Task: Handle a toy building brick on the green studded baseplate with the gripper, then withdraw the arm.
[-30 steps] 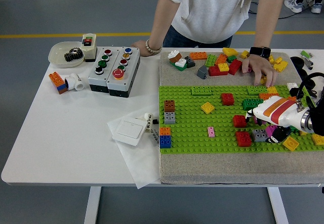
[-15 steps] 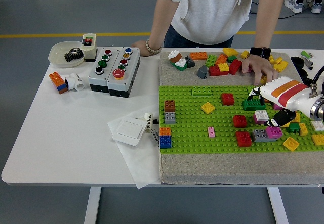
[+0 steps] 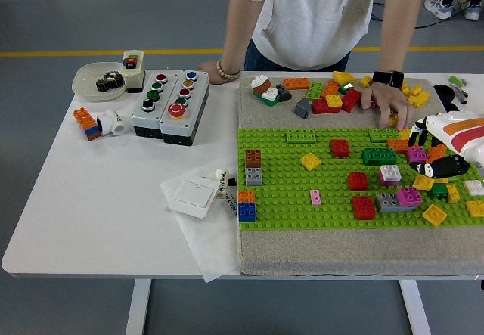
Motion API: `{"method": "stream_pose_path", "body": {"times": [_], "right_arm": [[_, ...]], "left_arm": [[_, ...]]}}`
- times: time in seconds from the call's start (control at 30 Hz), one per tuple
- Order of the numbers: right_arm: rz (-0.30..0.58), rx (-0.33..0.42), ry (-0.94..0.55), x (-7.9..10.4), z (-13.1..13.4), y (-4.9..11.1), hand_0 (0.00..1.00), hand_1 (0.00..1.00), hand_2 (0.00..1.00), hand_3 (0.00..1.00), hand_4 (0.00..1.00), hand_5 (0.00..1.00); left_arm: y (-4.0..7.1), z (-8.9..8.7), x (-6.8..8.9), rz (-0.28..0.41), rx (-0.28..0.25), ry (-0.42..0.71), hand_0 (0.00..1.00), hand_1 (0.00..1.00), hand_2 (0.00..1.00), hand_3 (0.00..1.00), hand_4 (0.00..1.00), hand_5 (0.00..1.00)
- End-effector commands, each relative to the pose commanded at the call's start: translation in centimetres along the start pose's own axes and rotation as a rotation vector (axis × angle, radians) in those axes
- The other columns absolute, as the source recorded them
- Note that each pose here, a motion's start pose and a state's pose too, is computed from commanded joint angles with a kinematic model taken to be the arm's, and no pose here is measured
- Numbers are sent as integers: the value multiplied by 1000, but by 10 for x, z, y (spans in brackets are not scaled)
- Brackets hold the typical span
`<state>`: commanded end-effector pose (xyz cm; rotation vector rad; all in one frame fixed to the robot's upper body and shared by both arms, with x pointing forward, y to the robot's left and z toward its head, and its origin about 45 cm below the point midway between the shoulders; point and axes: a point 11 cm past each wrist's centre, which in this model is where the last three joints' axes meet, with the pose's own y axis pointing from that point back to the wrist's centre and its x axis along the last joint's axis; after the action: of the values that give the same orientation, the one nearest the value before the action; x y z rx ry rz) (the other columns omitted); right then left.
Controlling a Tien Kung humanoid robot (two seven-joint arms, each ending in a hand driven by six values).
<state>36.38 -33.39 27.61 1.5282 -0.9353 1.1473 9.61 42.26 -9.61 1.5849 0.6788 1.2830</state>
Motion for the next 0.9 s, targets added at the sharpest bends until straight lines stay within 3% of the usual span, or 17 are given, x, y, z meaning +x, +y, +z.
{"method": "stream_pose_path", "body": {"times": [0.03, 0.3, 0.9], "right_arm": [[-13, -8, -35, -4, 2, 2, 619, 561, 598, 516, 694, 321], [-60, -40, -137, -25, 8, 15, 628, 575, 613, 524, 707, 340], [-135, -53, -172, -50, 12, 28, 633, 582, 615, 532, 657, 338]], "left_arm": [[0, 0, 0, 0, 0, -1, 740, 752, 784, 601, 626, 645], [0, 0, 1, 2, -1, -1, 741, 752, 783, 601, 626, 645], [0, 3, 1, 1, -6, 2, 741, 751, 782, 601, 626, 645]]}}
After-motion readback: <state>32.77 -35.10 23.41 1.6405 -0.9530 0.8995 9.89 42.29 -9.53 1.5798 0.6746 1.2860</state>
